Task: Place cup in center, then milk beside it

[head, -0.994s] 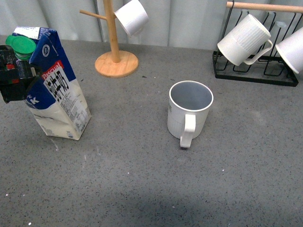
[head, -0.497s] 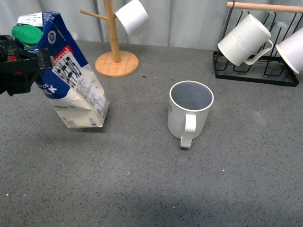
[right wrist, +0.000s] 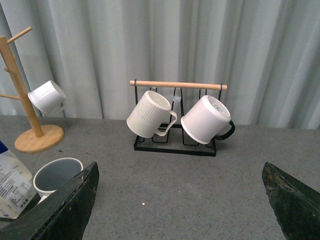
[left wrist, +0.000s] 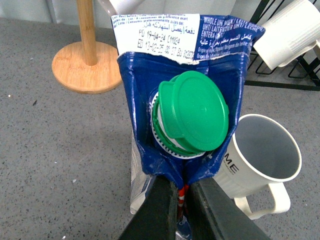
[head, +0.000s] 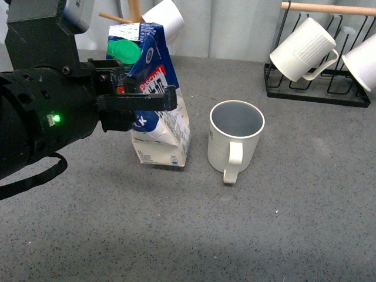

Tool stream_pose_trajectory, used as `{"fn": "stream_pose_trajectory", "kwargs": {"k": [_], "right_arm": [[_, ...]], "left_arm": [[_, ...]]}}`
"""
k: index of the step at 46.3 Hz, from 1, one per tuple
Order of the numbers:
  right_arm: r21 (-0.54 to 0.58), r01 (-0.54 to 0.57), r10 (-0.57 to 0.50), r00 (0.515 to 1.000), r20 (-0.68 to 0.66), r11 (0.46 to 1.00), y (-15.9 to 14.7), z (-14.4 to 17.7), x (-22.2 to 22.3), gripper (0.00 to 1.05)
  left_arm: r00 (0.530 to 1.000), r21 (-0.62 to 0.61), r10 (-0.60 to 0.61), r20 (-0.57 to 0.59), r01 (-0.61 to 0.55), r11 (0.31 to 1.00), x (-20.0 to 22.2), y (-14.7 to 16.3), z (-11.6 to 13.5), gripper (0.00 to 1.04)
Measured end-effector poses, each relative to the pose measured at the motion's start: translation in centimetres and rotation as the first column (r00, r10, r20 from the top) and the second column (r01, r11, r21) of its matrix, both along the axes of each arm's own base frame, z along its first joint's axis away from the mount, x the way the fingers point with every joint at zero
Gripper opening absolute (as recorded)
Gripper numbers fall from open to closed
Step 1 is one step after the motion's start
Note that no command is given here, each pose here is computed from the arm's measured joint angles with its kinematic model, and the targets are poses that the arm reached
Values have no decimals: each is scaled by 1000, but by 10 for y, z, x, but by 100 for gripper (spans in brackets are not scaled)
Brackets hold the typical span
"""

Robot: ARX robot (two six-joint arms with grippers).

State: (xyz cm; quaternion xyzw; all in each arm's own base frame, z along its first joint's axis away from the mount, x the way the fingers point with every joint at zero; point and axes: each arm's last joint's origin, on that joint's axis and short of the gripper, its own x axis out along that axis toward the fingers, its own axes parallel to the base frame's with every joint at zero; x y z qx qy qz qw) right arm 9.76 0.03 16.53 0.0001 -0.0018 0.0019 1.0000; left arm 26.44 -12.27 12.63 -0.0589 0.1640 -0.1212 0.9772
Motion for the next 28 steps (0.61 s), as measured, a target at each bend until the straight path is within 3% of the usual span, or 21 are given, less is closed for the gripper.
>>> {"fn": "stream_pose_trajectory", "kwargs": {"k": [28], "right_arm": [[0,0,0,1000,0,1000,0,0,0,95]], "left_arm": [[1000,35,2,-18,-2,999,5,-18,-10,4]]}}
